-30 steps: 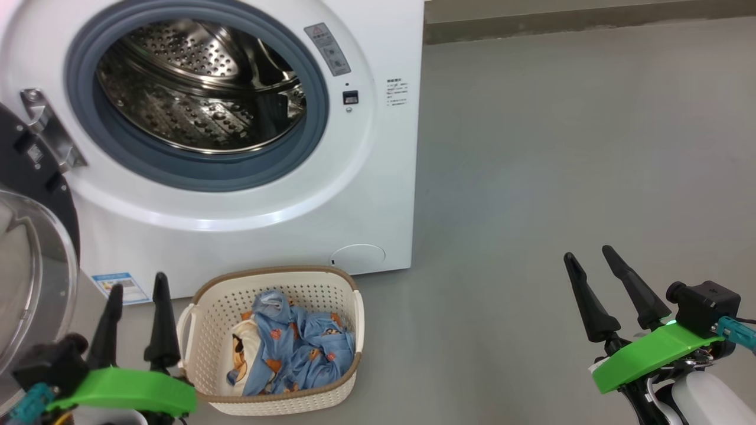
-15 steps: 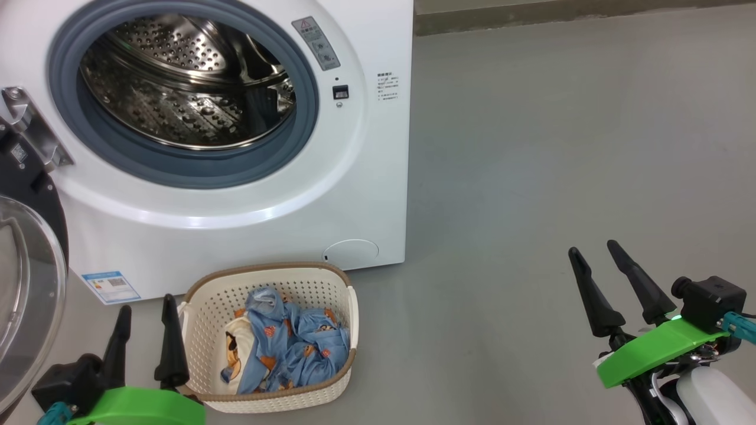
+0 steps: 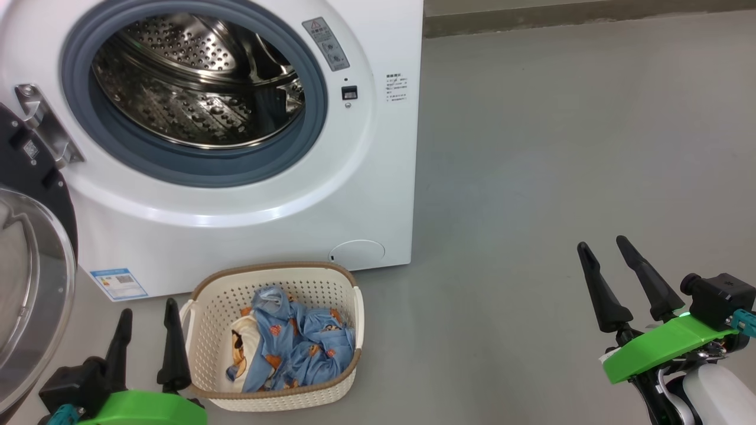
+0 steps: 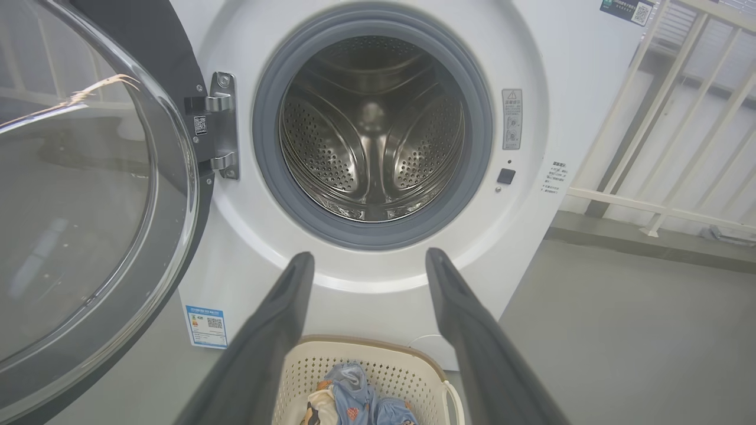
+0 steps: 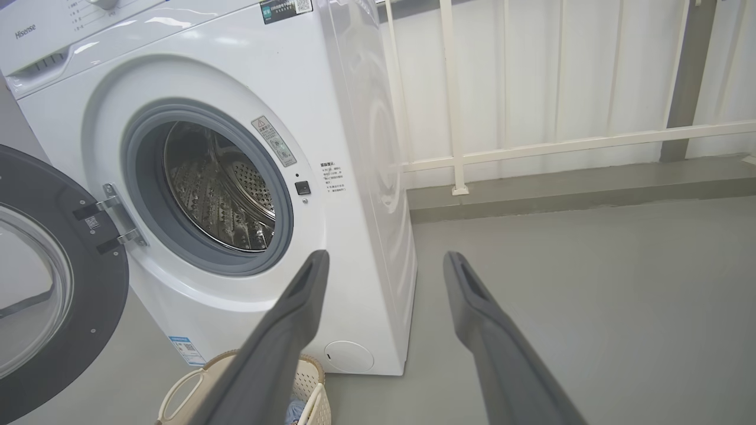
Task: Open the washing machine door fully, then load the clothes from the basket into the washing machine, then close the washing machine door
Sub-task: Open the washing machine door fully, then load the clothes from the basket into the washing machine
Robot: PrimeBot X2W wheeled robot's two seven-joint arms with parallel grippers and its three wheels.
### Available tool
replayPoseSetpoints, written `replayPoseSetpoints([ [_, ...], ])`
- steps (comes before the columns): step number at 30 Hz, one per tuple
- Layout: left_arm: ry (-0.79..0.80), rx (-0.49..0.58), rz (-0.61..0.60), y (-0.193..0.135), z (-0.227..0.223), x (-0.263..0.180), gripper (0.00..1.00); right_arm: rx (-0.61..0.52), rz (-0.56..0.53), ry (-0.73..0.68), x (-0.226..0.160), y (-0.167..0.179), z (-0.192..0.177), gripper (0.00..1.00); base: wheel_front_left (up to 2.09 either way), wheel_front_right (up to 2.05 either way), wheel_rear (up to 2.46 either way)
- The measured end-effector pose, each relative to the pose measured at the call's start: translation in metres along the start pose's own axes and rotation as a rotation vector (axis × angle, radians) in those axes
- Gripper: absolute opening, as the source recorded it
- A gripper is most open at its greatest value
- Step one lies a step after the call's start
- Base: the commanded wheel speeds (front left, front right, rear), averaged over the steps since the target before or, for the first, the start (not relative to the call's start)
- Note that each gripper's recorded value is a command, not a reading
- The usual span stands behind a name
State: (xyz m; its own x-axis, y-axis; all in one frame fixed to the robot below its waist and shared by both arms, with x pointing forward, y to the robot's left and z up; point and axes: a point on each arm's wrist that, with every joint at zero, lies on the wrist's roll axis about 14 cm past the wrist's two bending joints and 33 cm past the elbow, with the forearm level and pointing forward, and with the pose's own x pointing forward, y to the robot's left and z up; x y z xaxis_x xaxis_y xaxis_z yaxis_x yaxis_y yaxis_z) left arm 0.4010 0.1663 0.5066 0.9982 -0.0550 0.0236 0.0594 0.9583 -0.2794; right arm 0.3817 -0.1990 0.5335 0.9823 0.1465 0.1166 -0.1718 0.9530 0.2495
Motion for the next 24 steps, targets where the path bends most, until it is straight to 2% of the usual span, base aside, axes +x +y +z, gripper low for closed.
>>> replayPoseSetpoints([
  [17,-0.01,0.012,0.015,0.0045,0.0015,-0.0019,1.0,0.004,0.01,0.003,0.0033,0.0036,-0.0016,1.0,0.0,0.0,0.0],
  [24,-0.001,0.013,0.009,0.0048,-0.0012,-0.0036,1.0,0.005,0.017,0.004,0.0045,0.0058,-0.0023,1.0,0.53,-0.53,0.0],
])
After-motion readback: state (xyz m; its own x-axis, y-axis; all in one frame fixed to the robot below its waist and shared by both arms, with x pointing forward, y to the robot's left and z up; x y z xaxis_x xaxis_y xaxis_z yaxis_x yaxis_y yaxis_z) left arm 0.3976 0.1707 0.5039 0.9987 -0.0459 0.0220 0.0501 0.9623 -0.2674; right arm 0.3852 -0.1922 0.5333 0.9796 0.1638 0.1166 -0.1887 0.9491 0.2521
